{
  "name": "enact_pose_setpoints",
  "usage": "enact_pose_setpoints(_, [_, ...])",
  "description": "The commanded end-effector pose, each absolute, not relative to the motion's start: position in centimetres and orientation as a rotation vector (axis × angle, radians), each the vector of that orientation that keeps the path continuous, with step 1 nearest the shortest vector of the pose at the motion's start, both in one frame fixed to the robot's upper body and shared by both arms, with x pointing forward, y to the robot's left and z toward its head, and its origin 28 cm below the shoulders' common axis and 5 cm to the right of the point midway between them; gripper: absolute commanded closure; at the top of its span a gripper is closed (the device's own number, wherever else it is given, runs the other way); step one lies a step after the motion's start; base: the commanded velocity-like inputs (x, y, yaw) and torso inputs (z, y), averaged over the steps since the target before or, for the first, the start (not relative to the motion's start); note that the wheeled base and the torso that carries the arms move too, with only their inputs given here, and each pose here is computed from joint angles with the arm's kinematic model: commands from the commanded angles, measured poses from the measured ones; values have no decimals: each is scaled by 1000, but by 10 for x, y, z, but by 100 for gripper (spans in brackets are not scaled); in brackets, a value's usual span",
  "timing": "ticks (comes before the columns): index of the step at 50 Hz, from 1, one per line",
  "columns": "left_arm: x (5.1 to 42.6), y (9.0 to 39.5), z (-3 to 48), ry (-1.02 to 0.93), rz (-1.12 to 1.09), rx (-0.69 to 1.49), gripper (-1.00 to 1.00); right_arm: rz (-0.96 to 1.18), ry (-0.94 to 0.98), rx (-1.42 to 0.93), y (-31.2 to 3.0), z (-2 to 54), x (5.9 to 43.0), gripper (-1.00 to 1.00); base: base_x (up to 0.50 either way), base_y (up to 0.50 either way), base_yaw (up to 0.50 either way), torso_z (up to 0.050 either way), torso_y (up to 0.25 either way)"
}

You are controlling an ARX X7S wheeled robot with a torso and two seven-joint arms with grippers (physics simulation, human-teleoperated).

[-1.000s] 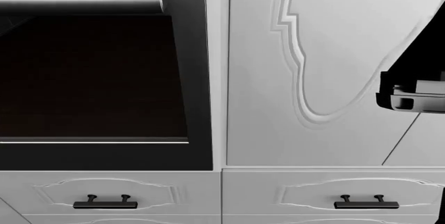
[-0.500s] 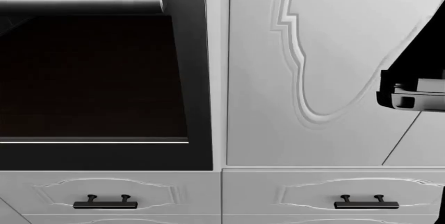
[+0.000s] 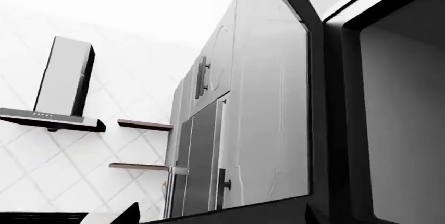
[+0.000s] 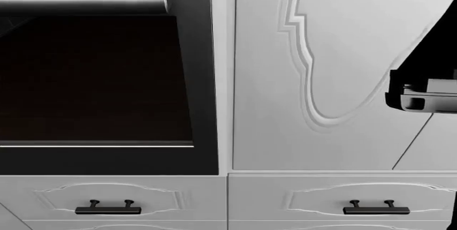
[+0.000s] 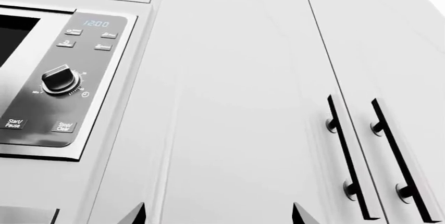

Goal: Open the microwave door

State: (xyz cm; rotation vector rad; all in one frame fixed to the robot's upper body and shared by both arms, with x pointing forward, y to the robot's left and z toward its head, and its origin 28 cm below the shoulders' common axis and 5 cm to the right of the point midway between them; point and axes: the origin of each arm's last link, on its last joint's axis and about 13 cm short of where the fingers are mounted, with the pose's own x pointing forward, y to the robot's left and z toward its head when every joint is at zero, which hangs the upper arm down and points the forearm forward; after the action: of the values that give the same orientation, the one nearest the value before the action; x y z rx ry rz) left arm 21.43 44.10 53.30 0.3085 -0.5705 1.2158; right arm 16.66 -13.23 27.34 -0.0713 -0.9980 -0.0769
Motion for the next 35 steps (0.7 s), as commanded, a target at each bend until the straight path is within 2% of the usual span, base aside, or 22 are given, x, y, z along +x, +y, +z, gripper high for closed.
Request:
enact_pose_setpoints(1, [184,474,516,-456,1328,350,-100,-74,-1000,-76,-130,276,167,-100,0,0,0,0,0])
enact_pose_setpoints(8, [159,499,504,-376,1424,342,-100,-62,-999,-75,-126,278,171,-100,0,0,0,0,0])
enact_pose_setpoints(18, [96,528,504,-326,1589,324,-100,-54,-1008,-78,-122,285,174,-100,0,0,0,0,0])
enact_pose_setpoints(27, [50,523,514,-372,1717,387,-100,-62,-1012,-85,-123,287,175,-100,0,0,0,0,0])
enact_pose_setpoints(35, [19,521,507,-279,1819,499,-100,-60,-1012,-74,-123,286,177,-100,0,0,0,0,0])
